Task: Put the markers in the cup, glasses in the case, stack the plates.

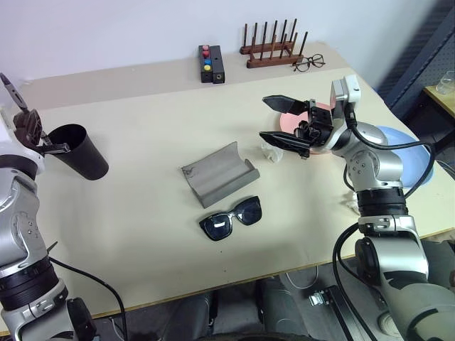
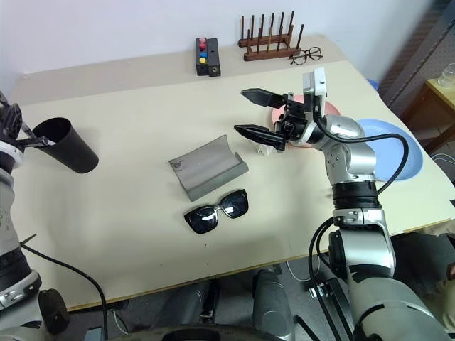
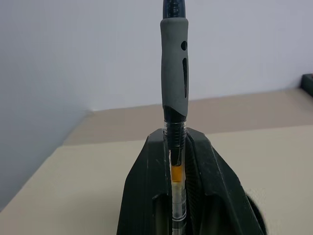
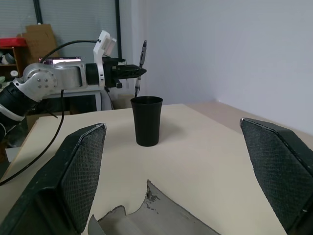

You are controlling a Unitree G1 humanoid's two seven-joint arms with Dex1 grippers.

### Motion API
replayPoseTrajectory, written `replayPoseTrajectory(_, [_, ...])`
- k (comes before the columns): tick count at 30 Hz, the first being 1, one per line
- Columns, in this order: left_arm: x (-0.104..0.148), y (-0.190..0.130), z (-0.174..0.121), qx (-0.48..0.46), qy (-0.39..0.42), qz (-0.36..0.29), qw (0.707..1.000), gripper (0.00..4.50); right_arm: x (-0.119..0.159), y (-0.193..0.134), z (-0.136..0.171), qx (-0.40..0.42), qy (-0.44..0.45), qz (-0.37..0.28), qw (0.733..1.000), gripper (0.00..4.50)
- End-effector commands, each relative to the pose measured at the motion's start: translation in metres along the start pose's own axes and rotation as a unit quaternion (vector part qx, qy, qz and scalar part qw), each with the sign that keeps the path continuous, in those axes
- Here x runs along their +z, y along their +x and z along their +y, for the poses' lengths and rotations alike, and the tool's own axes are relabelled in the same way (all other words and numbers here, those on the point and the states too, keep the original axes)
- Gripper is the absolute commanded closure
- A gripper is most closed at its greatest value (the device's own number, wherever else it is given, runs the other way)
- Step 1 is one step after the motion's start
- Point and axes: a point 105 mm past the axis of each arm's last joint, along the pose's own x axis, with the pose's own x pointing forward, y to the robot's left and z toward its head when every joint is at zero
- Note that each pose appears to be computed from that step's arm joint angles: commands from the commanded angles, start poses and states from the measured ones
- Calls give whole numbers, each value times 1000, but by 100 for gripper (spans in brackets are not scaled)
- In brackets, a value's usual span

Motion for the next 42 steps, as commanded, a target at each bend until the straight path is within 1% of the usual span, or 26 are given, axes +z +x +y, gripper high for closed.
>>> replayPoseTrajectory(1, [10, 0, -2, -2, 1, -26, 1000, 360, 12, 4, 2, 10, -23, -11, 1000, 0])
replayPoseTrajectory(2, [9, 0, -2, -4, -2, -26, 1000, 324, 12, 4, 2, 9, -23, -10, 1000, 0])
replayPoseTrajectory(4, [8, 0, -3, -6, -3, -24, 1000, 236, 12, 3, 1, 8, -24, -9, 1000, 0])
replayPoseTrajectory(6, [7, 0, -4, -7, -4, -22, 1000, 124, 12, 3, 1, 7, -25, -8, 1000, 0])
replayPoseTrajectory(7, [7, 0, -4, -9, -4, -23, 1000, 75, 12, 2, 1, 7, -25, -8, 1000, 0])
replayPoseTrajectory(8, [8, 0, -4, -10, -4, -24, 1000, 33, 12, 2, 0, 6, -25, -8, 1000, 0])
replayPoseTrajectory(9, [8, 0, -5, -11, -5, -25, 1000, 2, 12, 2, 0, 5, -26, -7, 1000, 0])
replayPoseTrajectory(14, [21, 2, -10, -25, -21, -47, 998, 2, 11, 1, -2, -1, -26, -7, 1000, 0])
replayPoseTrajectory(16, [34, 4, -18, -44, -36, -66, 996, 2, 9, -1, -3, -8, -27, -2, 1000, 0])
replayPoseTrajectory(19, [59, 8, -48, -138, -84, -84, 983, 2, 5, -5, -5, -26, -35, 17, 999, 0])
replayPoseTrajectory(21, [66, 9, -63, -190, -100, -83, 973, 2, 3, -6, -7, -35, -40, 25, 998, 0])
replayPoseTrajectory(22, [63, 7, -79, -246, -108, -65, 961, 2, 1, -8, -7, -42, -44, 34, 998, 0])
replayPoseTrajectory(24, [46, 3, -107, -333, -83, -16, 939, 2, -6, -14, -7, -56, -50, 60, 995, 0])
replayPoseTrajectory(27, [31, 3, -127, -387, -52, 21, 920, 2, -12, -19, -8, -76, -58, 83, 992, 0])
replayPoseTrajectory(28, [29, 4, -135, -402, -38, 26, 914, 2, -13, -22, -9, -83, -62, 90, 991, 0])
replayPoseTrajectory(29, [30, 7, -153, -437, -35, 34, 898, 2, -13, -27, -10, -100, -72, 98, 988, 0])
replayPoseTrajectory(31, [33, 11, -177, -482, -33, 37, 875, 2, -11, -34, -12, -122, -86, 108, 983, 0])
replayPoseTrajectory(33, [33, 13, -197, -522, -24, 38, 852, 2, -9, -40, -15, -145, -97, 118, 978, 0])
replayPoseTrajectory(35, [28, 11, -215, -563, -1, 46, 825, 2, -9, -49, -17, -167, -108, 135, 971, 0])
replayPoseTrajectory(38, [19, 5, -231, -619, 27, 58, 783, 2, -9, -61, -15, -185, -112, 159, 963, 0])
replayPoseTrajectory(42, [3, -4, -239, -673, 63, 95, 731, 2, -10, -80, -9, -212, -112, 197, 951, 0])
